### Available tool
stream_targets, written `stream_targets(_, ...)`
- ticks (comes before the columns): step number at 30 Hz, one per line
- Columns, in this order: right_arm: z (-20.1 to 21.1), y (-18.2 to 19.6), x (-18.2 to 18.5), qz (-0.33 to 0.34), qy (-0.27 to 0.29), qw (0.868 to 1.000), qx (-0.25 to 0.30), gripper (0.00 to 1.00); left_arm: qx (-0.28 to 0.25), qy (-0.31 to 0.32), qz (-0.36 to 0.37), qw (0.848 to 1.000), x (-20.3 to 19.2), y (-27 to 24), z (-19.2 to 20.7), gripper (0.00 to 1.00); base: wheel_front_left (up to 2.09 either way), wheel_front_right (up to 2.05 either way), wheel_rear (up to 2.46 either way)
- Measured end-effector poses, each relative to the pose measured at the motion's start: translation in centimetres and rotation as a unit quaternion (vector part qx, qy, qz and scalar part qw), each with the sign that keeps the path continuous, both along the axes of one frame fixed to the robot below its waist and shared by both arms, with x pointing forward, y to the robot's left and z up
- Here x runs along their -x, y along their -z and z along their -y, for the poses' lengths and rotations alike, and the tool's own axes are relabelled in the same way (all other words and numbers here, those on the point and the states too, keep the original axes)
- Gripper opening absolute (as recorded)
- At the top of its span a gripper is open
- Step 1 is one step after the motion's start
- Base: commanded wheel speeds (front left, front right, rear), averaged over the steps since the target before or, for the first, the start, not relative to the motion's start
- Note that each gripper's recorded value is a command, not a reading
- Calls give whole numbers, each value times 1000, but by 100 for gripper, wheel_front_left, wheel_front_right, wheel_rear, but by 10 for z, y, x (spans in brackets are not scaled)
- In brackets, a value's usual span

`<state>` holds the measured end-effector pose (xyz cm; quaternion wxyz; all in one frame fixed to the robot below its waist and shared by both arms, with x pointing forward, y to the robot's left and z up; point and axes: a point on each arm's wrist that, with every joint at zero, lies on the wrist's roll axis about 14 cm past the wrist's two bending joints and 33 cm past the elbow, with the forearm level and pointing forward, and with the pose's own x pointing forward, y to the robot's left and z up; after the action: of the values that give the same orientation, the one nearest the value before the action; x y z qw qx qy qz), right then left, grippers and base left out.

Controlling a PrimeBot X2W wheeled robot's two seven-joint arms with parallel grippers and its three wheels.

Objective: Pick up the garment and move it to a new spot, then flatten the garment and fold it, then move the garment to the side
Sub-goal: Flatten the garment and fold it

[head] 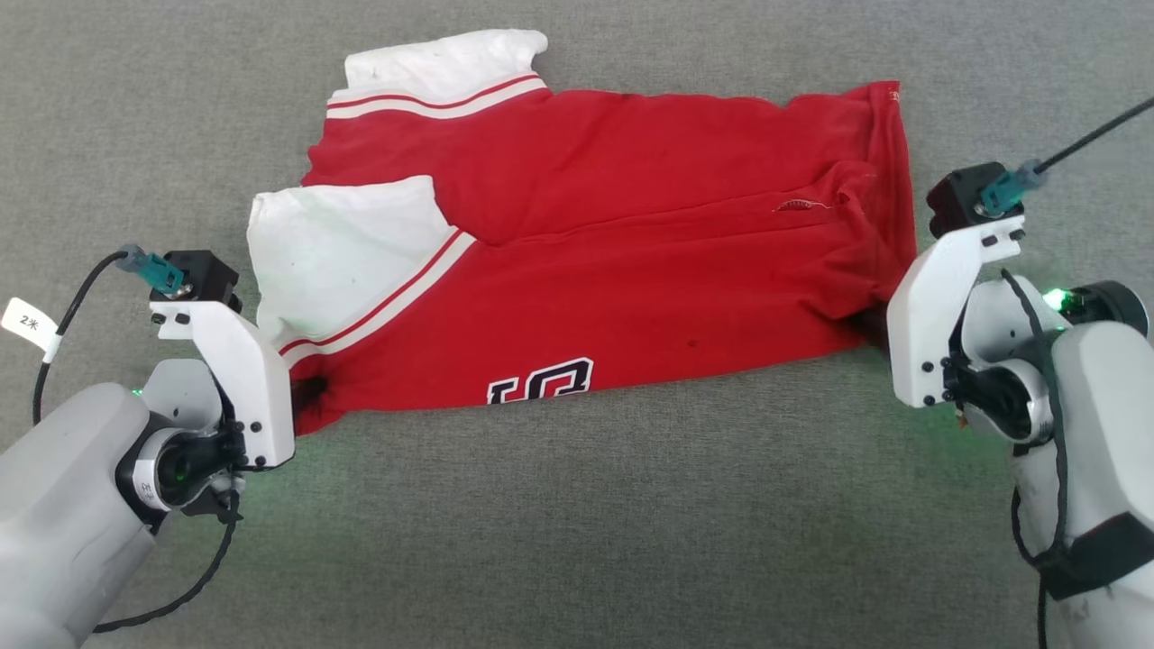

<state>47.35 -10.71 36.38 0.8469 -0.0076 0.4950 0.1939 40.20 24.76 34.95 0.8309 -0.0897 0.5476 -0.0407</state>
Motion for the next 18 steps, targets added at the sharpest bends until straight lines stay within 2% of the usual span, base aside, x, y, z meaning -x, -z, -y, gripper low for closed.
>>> stream_targets(10,0,-11,3,-9,-22,1000,-12,0,6,1,14,1000,-3,-11,-2,0,0,0,0)
stream_targets(18,16,-29,19,-5,-36,999,0,0,-17,2,15,1000,8,-35,-17,0,0,0,0)
